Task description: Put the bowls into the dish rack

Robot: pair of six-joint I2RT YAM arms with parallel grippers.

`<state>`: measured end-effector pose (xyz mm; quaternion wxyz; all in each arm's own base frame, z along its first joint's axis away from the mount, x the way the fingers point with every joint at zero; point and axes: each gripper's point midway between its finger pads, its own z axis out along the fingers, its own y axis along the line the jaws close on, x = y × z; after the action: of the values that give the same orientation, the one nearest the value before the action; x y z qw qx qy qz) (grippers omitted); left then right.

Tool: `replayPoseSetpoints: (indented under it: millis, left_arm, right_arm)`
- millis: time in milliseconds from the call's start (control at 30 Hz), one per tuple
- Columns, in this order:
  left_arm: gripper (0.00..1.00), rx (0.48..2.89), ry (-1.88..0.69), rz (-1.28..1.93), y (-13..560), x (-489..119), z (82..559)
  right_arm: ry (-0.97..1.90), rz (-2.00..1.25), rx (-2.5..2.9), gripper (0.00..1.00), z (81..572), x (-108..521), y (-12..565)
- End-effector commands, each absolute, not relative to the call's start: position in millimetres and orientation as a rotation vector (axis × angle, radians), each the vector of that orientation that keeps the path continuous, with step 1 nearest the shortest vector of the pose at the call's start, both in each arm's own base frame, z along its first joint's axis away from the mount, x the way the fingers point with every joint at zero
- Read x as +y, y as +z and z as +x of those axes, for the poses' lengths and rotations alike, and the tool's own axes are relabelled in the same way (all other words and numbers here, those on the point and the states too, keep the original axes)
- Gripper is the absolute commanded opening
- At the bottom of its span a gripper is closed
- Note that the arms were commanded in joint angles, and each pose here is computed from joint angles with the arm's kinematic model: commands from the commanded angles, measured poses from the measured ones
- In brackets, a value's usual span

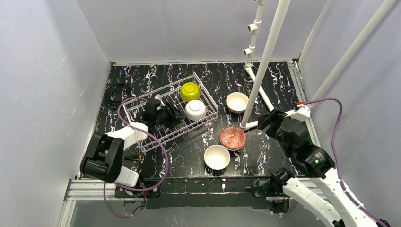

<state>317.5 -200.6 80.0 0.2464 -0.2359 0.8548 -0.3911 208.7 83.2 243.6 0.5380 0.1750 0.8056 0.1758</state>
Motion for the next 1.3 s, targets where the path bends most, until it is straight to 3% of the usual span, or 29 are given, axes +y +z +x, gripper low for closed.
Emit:
replayPoseSetpoints:
  millis: [0, 333, 567, 867, 1067, 1267]
  left_arm:
    - [0.52, 2.283, -1.017, -0.462, 114.4, -197.7, 328.4]
    - [0.81, 2.401, -0.939, -0.253, 126.5, -204.7, 337.9]
    - [0.85, 2.452, -0.953, -0.264, 118.6, -215.1, 341.4]
    - [0.72, 2.479, -1.079, -0.267, 118.0, -242.4, 349.6]
    - [0.60, 2.453, -1.152, -0.284, 121.6, -255.1, 355.3]
    - [0.57, 2.450, -1.152, -0.279, 121.9, -261.4, 361.7]
  right_arm:
    - [0.435, 0.436, 1.871, 0.77, 211.1, 81.9, 252.6]
    - [0.445, 0.434, 1.879, 0.77, 210.6, 84.2, 249.3]
    - [0.444, 0.412, 1.915, 0.78, 208.7, 87.6, 241.5]
    - [0.481, 0.202, 2.051, 0.98, 204.9, 116.7, 216.6]
    - [0.481, 0.179, 2.148, 0.99, 207.2, 130.3, 198.1]
    - [0.481, 0.133, 2.230, 0.98, 205.5, 140.2, 181.0]
